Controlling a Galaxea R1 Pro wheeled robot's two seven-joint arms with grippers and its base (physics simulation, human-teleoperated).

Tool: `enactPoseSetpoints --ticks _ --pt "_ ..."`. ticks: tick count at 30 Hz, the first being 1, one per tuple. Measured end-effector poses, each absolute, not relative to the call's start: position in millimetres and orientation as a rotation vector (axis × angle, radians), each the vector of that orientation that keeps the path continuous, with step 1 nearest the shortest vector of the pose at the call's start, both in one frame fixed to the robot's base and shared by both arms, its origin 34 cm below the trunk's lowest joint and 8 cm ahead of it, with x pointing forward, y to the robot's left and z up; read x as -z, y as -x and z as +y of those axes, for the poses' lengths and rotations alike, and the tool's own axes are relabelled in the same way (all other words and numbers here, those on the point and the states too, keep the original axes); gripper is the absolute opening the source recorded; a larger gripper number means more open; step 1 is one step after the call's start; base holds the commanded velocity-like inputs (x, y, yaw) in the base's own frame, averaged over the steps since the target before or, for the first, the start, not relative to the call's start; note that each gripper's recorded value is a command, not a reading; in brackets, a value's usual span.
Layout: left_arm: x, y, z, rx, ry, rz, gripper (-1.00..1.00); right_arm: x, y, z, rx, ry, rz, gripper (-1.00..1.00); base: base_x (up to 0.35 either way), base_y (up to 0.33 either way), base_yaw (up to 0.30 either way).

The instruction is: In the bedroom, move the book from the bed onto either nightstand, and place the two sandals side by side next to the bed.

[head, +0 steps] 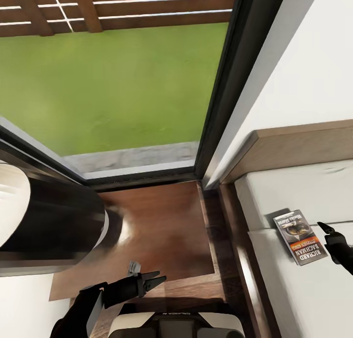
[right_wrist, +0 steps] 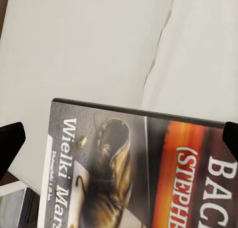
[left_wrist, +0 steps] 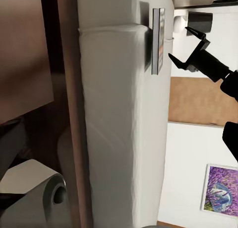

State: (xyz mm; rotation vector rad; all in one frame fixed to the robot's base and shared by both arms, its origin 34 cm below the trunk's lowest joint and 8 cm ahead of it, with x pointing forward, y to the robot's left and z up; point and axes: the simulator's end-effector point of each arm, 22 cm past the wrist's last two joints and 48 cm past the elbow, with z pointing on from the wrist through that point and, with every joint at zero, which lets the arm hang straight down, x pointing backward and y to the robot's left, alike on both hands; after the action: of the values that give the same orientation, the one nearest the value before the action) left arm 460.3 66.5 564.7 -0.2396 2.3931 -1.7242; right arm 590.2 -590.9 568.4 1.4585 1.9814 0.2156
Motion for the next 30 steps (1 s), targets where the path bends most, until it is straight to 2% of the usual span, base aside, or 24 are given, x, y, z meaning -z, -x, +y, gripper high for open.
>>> enactPoseSetpoints --ticks 17,24,30 --pt "-564.6 -460.3 66.5 1.724 0.240 2.393 1.00 -568.7 -590.9 -590.8 -0.217 -1.457 1.981 1.00 0.000 0.000 -0.003" --pt "-564.6 -460.4 66.5 1.724 0.240 2.393 1.00 -568.7 -590.3 -590.9 -0.216 -1.457 1.981 1.00 0.000 0.000 -0.158" --pt "-564.7 -460.3 66.5 1.725 0.240 2.393 1.00 -568.3 -590.3 -590.2 -0.217 -1.458 1.981 1.00 0.000 0.000 -0.039"
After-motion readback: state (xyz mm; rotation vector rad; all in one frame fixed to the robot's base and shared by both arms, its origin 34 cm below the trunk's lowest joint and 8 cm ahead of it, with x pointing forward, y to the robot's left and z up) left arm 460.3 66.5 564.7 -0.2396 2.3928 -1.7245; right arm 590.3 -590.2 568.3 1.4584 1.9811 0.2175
